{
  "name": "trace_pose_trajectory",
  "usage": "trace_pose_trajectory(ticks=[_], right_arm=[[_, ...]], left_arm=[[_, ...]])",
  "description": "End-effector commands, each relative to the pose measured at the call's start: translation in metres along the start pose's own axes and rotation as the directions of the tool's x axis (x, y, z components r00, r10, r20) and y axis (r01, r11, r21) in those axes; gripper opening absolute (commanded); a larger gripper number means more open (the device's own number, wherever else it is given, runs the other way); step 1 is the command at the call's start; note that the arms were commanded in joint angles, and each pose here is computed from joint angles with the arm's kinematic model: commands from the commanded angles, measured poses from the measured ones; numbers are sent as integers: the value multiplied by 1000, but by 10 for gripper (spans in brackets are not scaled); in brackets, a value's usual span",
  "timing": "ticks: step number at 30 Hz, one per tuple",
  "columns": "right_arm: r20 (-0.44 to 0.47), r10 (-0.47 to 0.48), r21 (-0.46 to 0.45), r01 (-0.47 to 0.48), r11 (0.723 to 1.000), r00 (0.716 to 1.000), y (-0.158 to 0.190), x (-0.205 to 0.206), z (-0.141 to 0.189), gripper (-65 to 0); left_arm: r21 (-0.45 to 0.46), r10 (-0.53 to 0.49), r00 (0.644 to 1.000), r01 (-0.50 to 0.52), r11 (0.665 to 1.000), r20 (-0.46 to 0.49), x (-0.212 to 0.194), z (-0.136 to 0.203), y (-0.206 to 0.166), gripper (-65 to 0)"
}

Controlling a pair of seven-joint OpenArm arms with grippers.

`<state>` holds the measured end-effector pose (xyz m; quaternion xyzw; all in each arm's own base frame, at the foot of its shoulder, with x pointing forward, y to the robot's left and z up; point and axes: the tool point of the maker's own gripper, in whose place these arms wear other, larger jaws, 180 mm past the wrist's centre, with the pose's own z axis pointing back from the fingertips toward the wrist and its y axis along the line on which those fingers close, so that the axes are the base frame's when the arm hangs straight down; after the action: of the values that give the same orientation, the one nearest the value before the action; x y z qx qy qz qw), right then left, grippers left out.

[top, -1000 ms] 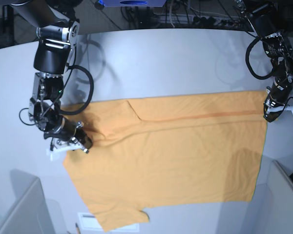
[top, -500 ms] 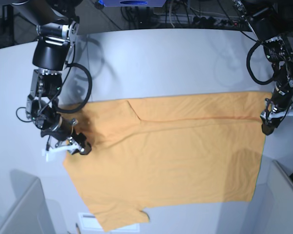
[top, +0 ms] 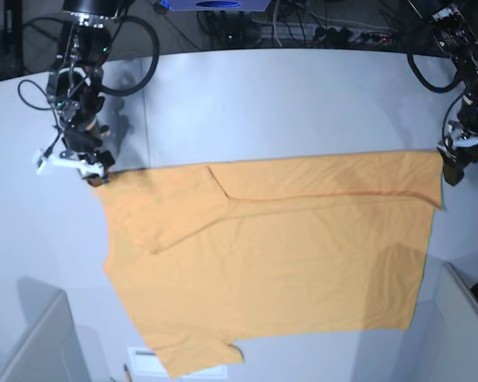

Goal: Fold the T-shirt properly
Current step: 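Adjust the right gripper's grip on the shirt's shoulder edge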

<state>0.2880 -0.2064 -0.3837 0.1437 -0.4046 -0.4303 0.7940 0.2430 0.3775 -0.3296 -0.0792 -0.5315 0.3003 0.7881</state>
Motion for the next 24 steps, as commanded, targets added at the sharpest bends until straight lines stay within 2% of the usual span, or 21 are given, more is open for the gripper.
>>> trace_pose_trajectory(ticks=[1,5,10,24], right_arm=[[49,3,14,-3,1000,999,6,14,2,-422],[13,-3,-26,3,1000,1000,-9,0,-2,-411],[-45,-41,-81,38,996,998,-24,-21,-22,-327],[-40,-50,-59,47,997,998,-9,-14,-37,-323]], left_arm=[[-37,-19,998,21,999,56,16,4,-6,-109],[2,33,999,-33,999,17,-13,13,19,-109],[22,61,998,-61,998,-4,-23,10,28,-109],[45,214,976,-213,976,-32,-47,-24,39,-110]])
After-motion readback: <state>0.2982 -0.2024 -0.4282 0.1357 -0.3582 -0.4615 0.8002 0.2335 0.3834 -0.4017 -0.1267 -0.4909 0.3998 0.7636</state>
